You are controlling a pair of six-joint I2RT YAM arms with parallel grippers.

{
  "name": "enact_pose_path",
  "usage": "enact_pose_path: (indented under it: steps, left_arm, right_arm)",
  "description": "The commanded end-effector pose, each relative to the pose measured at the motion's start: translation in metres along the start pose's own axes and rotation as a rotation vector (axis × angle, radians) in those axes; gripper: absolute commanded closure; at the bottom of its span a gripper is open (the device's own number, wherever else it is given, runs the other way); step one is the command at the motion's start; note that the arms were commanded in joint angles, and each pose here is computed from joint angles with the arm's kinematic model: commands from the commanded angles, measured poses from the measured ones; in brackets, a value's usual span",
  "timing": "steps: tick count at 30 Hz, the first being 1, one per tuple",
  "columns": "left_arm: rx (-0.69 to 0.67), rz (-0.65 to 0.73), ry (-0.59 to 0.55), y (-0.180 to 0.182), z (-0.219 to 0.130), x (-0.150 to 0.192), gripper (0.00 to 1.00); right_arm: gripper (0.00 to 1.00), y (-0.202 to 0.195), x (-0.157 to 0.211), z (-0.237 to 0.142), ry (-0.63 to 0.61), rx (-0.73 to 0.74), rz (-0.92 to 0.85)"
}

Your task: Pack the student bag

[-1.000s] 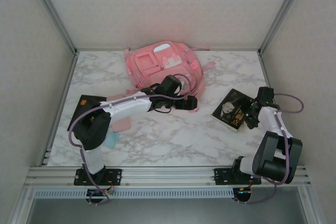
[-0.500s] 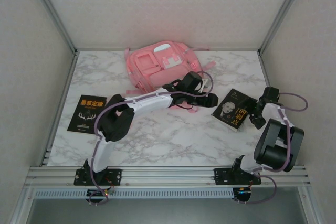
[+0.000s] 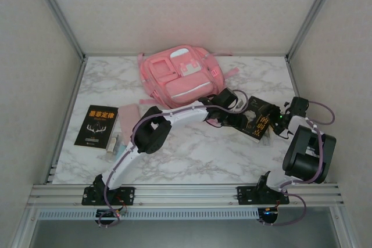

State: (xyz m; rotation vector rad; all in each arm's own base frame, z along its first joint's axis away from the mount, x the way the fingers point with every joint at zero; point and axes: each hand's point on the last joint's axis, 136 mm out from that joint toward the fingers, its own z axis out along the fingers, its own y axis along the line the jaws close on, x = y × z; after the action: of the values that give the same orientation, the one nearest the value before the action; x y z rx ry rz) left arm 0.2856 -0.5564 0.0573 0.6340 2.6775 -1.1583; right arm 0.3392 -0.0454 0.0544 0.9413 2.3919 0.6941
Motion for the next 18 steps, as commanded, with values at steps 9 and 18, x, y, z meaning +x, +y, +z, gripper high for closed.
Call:
enact_pose_path:
  steps: [9,18]
  left_arm:
    - [-0.084,-0.027,0.088,0.028,0.02,0.021,0.37]
    - [-0.086,-0.037,0.082,0.027,0.016,0.019,0.36]
  right_arm:
    - [0.33,0.026,0.012,-0.008,0.021,-0.158,0.009]
    - [0.7,0.026,0.016,-0.007,0.037,-0.165,0.008]
